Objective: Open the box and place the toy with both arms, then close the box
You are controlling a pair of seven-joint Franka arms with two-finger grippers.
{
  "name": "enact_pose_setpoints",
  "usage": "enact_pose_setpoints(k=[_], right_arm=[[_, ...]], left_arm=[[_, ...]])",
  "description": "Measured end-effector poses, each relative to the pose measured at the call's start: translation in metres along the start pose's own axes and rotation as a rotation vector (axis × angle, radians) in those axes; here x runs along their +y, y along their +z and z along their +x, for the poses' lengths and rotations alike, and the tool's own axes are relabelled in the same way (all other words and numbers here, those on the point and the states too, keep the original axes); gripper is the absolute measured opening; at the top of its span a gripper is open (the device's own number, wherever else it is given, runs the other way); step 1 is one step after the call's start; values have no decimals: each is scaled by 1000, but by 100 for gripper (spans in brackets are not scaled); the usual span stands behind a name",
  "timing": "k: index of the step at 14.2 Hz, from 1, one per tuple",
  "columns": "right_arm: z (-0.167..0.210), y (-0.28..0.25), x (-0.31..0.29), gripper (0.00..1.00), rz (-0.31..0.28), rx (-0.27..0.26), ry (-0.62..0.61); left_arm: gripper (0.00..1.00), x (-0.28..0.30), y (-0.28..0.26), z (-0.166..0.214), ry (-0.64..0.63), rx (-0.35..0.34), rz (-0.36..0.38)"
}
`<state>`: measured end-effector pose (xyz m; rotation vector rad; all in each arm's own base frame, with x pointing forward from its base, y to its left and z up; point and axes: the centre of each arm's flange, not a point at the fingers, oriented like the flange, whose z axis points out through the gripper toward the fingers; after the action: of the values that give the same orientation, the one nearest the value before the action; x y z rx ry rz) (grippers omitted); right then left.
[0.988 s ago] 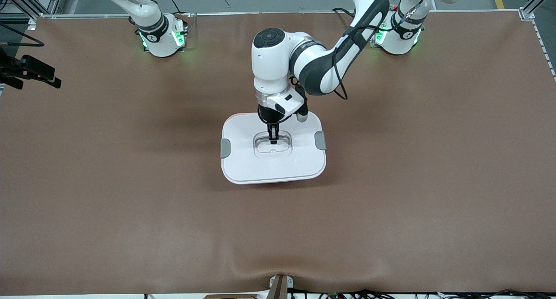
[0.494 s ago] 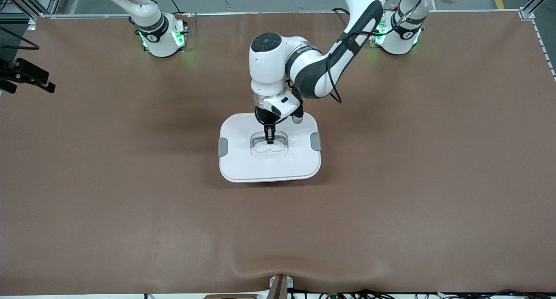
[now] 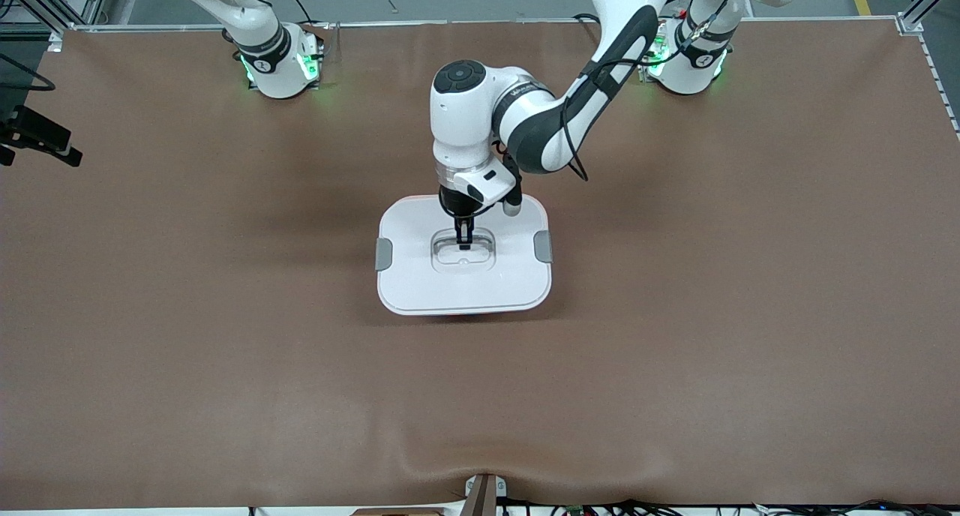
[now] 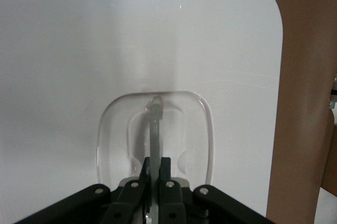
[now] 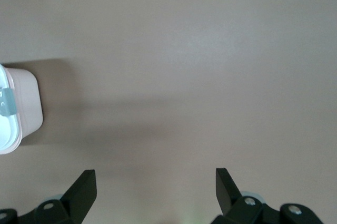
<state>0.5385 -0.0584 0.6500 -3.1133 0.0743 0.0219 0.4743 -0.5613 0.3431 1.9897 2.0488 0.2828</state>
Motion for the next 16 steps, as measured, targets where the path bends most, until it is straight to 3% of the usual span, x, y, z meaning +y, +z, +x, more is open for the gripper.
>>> enact_pose_setpoints(k=[16], right_arm=[[10,11,-2,100,-2,-7,-3]], left_arm=[[7,-10,6,-4,11,9,9]])
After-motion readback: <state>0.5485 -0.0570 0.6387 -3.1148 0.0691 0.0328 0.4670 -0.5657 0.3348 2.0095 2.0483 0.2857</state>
